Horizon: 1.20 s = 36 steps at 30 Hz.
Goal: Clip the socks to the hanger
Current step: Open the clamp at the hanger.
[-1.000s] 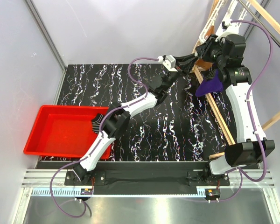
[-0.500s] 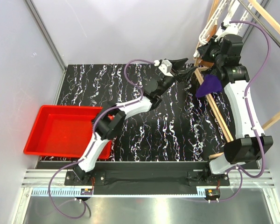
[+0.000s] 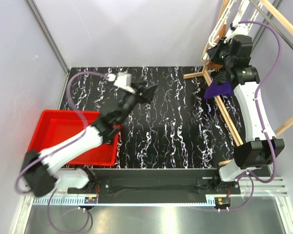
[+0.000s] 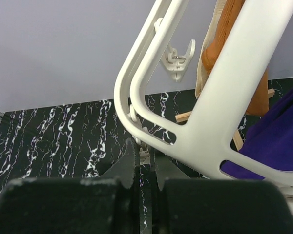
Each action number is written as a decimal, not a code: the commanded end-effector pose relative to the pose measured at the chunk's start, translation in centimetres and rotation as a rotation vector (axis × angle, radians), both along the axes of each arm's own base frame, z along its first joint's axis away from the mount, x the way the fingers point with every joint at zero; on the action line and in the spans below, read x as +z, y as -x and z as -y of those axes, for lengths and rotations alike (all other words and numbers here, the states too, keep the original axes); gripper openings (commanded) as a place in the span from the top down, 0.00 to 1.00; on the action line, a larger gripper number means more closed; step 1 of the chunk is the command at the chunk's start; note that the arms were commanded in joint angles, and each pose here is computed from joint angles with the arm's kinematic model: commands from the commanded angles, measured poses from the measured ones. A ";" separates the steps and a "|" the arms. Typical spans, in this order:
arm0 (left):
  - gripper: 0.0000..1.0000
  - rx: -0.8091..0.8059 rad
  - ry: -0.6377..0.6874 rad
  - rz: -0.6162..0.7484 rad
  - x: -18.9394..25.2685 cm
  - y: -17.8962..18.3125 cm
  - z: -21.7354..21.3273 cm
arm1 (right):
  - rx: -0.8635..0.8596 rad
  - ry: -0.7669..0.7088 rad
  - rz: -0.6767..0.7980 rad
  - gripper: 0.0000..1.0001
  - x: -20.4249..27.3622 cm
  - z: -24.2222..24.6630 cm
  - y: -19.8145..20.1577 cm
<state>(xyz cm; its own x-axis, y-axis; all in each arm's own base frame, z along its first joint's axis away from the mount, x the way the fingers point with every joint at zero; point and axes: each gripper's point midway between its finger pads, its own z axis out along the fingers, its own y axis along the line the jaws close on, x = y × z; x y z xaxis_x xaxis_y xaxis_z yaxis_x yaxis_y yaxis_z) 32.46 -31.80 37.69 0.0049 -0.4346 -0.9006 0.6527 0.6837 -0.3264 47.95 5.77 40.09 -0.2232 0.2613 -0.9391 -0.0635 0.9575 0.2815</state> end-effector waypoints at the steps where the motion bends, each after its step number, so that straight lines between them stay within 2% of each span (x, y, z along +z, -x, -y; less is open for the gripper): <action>1: 0.40 0.201 -0.223 -0.310 -8.0 1.3 -6.3 | 0.000 0.015 0.026 1.00 1.2 0.1 0.4; 2: 0.39 0.276 -0.325 -0.409 -10.6 2.3 -8.8 | 0.004 0.015 0.020 1.00 1.0 0.1 0.4; 3: 0.36 0.316 -0.298 -0.437 -9.8 3.4 -10.8 | 0.006 0.012 0.013 1.00 0.7 0.0 0.3; 5: 0.33 0.392 -0.380 -0.536 -11.2 5.5 -14.2 | 0.017 0.001 0.013 1.00 0.6 -0.2 0.6; 6: 0.32 0.408 -0.341 -0.561 -10.4 6.6 -15.6 | 0.024 -0.004 0.011 1.00 0.4 -0.3 0.5; 8: 0.27 0.431 -0.378 -0.654 -11.2 8.8 -17.9 | 0.037 -0.008 0.000 1.00 0.0 -0.6 0.5; 12: 0.25 0.472 -0.344 -0.813 -12.3 11.8 -21.2 | 0.031 0.001 -0.017 1.00 -0.3 -0.5 0.5; 14: 0.19 0.469 -0.343 -0.853 -13.1 12.7 -21.9 | 0.037 -0.001 -0.010 1.00 -0.1 -0.6 0.7; 17: 0.18 0.457 -0.389 -0.965 -15.4 13.1 -22.1 | 0.051 -0.008 -0.018 1.00 -0.5 -0.9 0.7; 21: 0.14 0.502 -0.486 -1.051 -17.2 11.5 -23.2 | 0.055 -0.015 -0.039 1.00 -1.2 -1.0 0.6; 23: 0.12 0.540 -0.488 -1.064 -17.1 10.5 -23.6 | 0.060 -0.018 -0.044 1.00 -1.4 -1.1 0.6; 29: 0.08 0.579 -0.294 -1.131 -18.9 7.2 -25.2 | 0.055 -0.016 -0.052 1.00 -1.7 -1.1 0.6; 31: 0.09 0.617 -0.276 -1.207 -20.4 6.1 -26.1 | 0.064 -0.020 -0.052 1.00 -1.6 -1.2 0.6; 36: 0.13 0.636 -0.218 -1.290 -22.1 4.4 -25.4 | 0.087 -0.041 -0.046 1.00 -1.4 -1.8 0.7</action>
<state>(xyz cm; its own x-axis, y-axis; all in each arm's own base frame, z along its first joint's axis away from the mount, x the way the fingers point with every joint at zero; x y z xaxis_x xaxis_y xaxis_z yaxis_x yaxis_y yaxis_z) 26.34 -4.91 15.16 -0.7354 -0.4642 -0.4937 -0.4237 0.8835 -0.1995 47.92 6.27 39.37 -0.2452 0.2697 -0.9312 -0.0842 0.9510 0.2976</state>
